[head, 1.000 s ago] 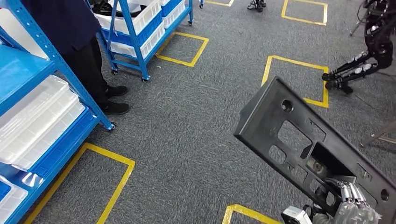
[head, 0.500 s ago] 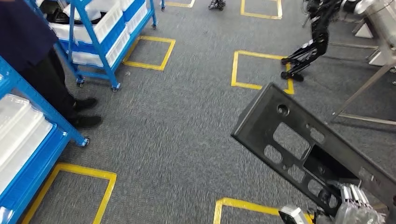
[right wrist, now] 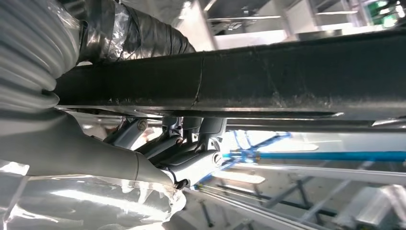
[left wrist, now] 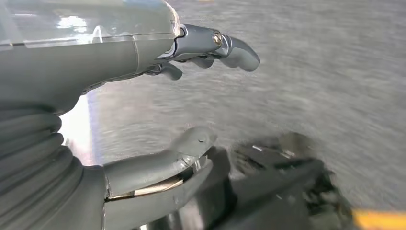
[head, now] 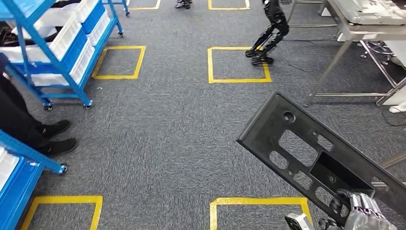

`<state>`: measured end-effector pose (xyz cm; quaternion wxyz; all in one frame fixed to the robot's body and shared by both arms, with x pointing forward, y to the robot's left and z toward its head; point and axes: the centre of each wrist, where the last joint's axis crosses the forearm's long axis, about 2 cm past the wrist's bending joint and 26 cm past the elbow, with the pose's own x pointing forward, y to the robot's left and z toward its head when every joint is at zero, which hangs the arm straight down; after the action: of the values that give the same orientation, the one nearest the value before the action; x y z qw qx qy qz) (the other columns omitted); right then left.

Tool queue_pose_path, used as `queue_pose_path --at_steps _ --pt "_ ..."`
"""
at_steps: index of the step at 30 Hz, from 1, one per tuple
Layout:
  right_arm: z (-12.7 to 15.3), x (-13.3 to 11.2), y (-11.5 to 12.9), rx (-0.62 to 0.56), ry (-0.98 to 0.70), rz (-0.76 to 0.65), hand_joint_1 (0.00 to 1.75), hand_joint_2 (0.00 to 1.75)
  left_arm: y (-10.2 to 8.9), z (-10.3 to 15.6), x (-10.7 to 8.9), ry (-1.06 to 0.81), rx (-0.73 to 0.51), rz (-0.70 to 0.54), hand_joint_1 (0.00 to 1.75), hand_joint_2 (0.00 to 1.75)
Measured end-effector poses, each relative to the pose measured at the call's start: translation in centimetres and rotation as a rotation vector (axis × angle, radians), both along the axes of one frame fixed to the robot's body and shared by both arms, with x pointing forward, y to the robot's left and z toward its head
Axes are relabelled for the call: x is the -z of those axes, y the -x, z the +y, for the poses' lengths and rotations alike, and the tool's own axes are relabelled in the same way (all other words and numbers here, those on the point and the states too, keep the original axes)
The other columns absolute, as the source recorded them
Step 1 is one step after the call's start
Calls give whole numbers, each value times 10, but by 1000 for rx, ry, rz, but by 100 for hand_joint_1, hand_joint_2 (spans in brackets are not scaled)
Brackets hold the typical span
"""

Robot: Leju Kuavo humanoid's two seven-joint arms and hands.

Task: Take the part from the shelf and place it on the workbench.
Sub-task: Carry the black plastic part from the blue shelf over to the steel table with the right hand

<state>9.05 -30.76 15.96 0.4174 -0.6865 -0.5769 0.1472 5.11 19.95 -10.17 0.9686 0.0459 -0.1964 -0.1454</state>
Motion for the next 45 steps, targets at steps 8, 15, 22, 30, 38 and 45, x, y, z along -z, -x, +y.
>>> queue_pose_path --at_steps 8,15,22,30,38,45 --pt "4 0 1 -8 1 14 175 175 -4 -1 -1 8 -3 -19 0 175" --pt "6 2 4 -10 2 29 175 175 1 -1 0 20 -4 -20 0 175" --pt "7 4 5 -14 -3 38 175 175 4 -1 0 40 4 -37 0 175" --pt "8 5 6 -15 -7 44 175 175 2 -6 -1 75 14 -57 0 175" --pt "9 5 5 -22 -7 52 175 175 1 -6 -1 89 8 -64 0 175" --pt "11 5 4 -34 -5 71 175 175 0 -8 -1 95 8 -66 0 175"
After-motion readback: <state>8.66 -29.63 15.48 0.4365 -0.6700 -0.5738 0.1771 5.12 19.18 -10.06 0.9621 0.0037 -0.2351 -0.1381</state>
